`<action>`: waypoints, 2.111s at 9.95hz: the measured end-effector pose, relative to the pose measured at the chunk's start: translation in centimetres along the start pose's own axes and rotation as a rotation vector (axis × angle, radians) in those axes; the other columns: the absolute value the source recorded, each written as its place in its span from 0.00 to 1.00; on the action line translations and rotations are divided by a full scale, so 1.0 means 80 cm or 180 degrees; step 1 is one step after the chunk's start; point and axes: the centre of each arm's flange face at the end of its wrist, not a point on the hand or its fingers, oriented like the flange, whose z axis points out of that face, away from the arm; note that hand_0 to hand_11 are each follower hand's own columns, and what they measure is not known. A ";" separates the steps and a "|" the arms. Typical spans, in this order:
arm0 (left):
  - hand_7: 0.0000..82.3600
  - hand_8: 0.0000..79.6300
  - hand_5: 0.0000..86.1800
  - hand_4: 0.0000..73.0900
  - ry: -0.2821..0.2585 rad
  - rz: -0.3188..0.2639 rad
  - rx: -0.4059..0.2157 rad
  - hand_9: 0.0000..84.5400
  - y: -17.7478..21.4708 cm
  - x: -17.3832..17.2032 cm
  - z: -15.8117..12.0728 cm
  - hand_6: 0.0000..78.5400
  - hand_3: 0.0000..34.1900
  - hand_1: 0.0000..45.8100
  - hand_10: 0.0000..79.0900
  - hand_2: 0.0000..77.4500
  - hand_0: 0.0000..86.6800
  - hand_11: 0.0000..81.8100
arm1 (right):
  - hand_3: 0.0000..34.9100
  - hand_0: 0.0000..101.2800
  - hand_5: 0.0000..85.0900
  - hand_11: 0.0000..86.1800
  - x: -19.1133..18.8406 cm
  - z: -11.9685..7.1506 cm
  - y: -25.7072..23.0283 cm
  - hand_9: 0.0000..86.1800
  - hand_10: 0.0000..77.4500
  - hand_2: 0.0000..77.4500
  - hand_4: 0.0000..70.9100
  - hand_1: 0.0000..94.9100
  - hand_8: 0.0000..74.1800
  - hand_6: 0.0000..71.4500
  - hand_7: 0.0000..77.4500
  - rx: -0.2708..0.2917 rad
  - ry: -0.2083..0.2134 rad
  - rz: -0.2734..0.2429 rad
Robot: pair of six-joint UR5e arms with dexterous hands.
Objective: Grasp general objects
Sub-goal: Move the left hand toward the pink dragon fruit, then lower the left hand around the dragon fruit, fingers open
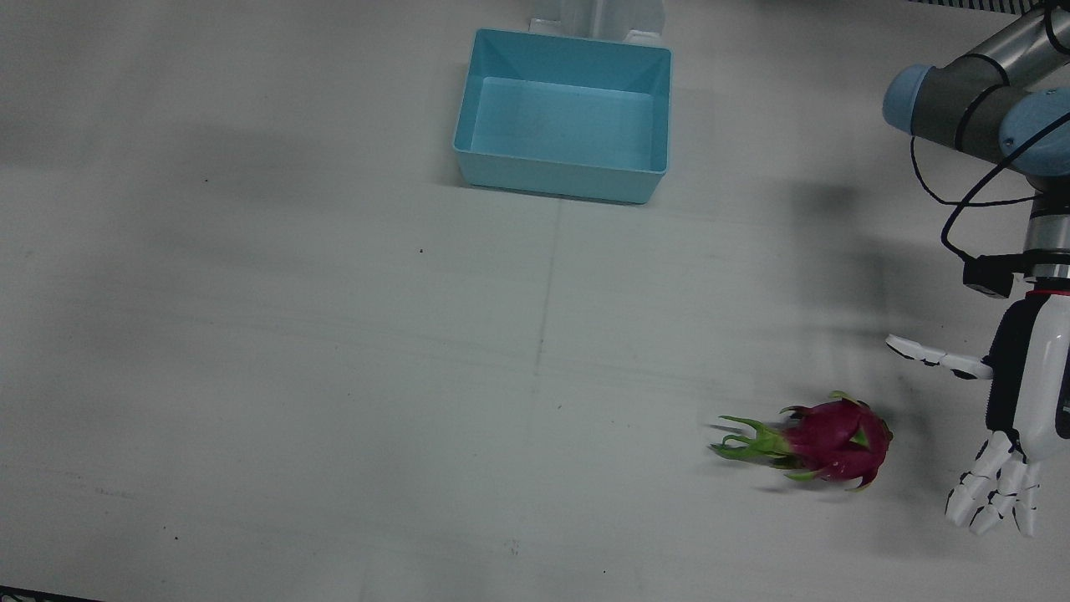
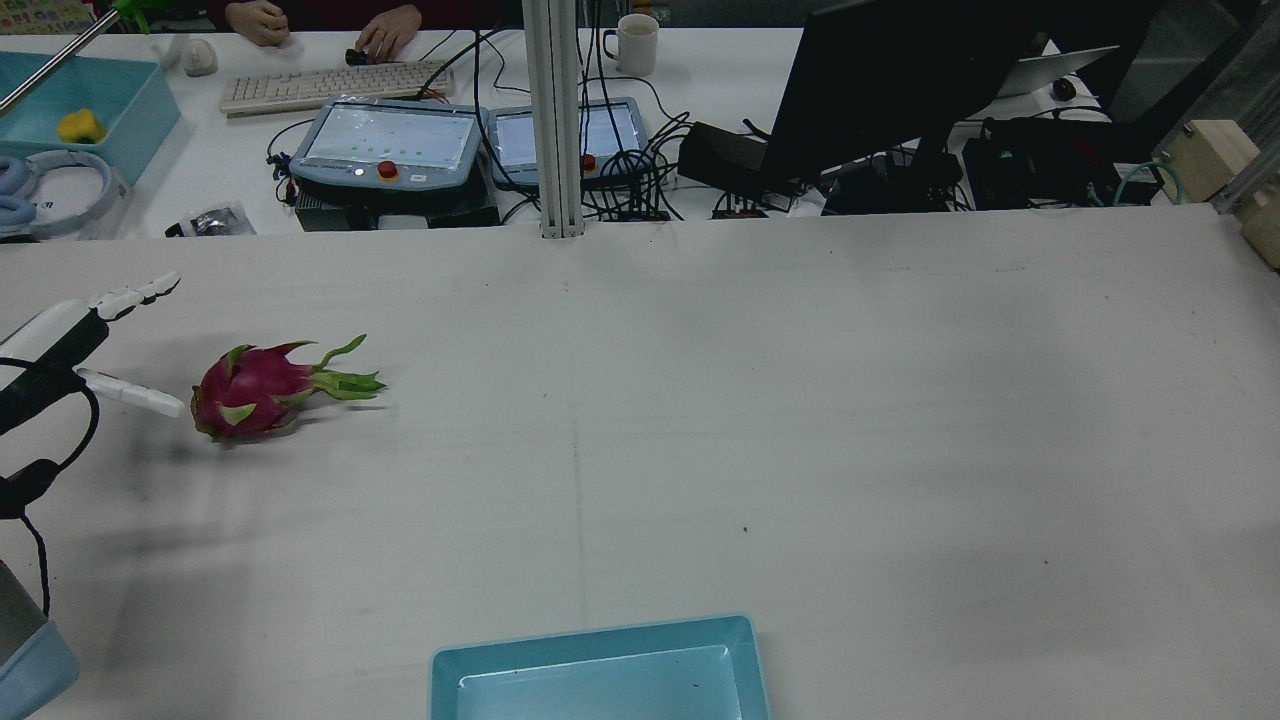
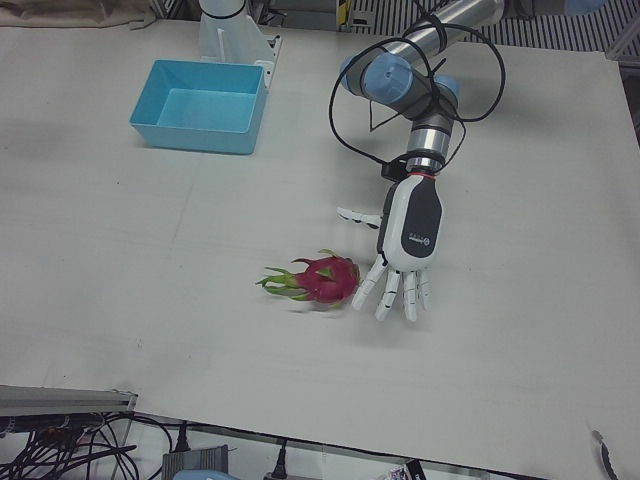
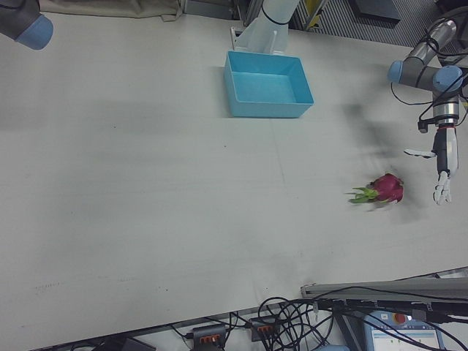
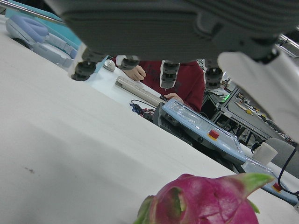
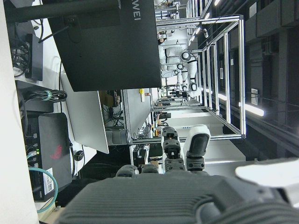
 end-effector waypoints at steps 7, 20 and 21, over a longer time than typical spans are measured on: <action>0.19 0.02 0.03 0.10 0.0129 -0.0026 0.0048 0.03 0.040 -0.007 0.018 0.02 0.89 0.00 0.17 0.01 0.69 0.01 | 0.00 0.00 0.87 0.01 0.000 0.000 0.000 0.01 0.00 0.02 0.00 0.06 0.00 0.00 0.00 -0.0002 0.0001 0.0000; 0.12 0.01 0.07 0.10 0.0154 -0.0005 0.0065 0.01 0.084 -0.017 0.041 0.02 0.64 0.00 0.17 0.01 0.84 0.11 | 0.00 0.00 0.87 0.01 0.000 0.000 0.000 0.01 0.00 0.02 0.00 0.06 0.00 0.00 0.00 -0.0002 0.0000 0.0000; 0.12 0.01 0.07 0.10 0.0135 0.0000 0.0039 0.01 0.092 -0.021 0.042 0.02 0.64 0.00 0.17 0.01 0.84 0.11 | 0.00 0.00 0.87 0.01 0.000 0.000 0.001 0.01 0.00 0.02 0.00 0.06 0.00 0.00 0.00 -0.0003 0.0000 0.0000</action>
